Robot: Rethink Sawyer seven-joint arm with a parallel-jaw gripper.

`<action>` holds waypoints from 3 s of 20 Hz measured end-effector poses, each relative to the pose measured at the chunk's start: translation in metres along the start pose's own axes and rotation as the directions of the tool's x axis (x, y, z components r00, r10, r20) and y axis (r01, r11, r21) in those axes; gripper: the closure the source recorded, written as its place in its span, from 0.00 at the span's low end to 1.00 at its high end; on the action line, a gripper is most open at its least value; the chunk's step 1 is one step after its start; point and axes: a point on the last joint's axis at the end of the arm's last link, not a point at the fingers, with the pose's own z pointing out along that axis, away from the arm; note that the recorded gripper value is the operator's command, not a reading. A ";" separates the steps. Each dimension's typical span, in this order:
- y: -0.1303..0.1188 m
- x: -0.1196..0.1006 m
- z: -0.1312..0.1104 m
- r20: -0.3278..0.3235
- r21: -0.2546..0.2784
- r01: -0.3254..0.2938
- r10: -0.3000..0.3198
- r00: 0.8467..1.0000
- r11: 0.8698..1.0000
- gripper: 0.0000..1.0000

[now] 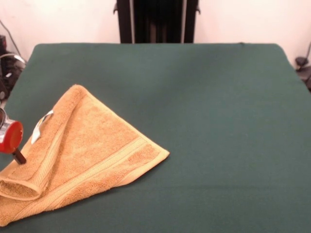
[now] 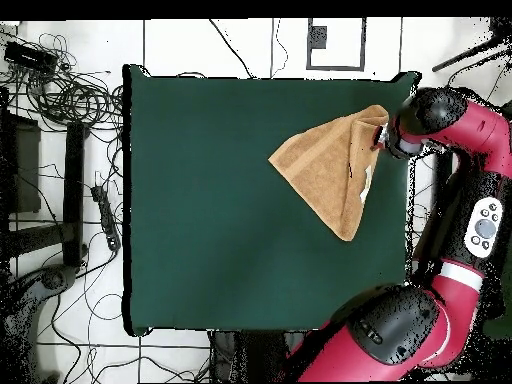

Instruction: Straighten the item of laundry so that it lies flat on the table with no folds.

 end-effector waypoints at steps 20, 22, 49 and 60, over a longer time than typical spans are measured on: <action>0.012 -0.001 -0.001 0.001 0.001 0.013 -0.013 1.000 1.000 0.00; 0.014 -0.001 -0.001 0.001 0.003 0.016 -0.016 1.000 1.000 0.00; 0.018 -0.002 -0.002 0.002 0.006 0.020 -0.020 1.000 1.000 1.00; -0.016 0.001 0.000 0.000 0.006 0.045 -0.045 0.999 0.999 1.00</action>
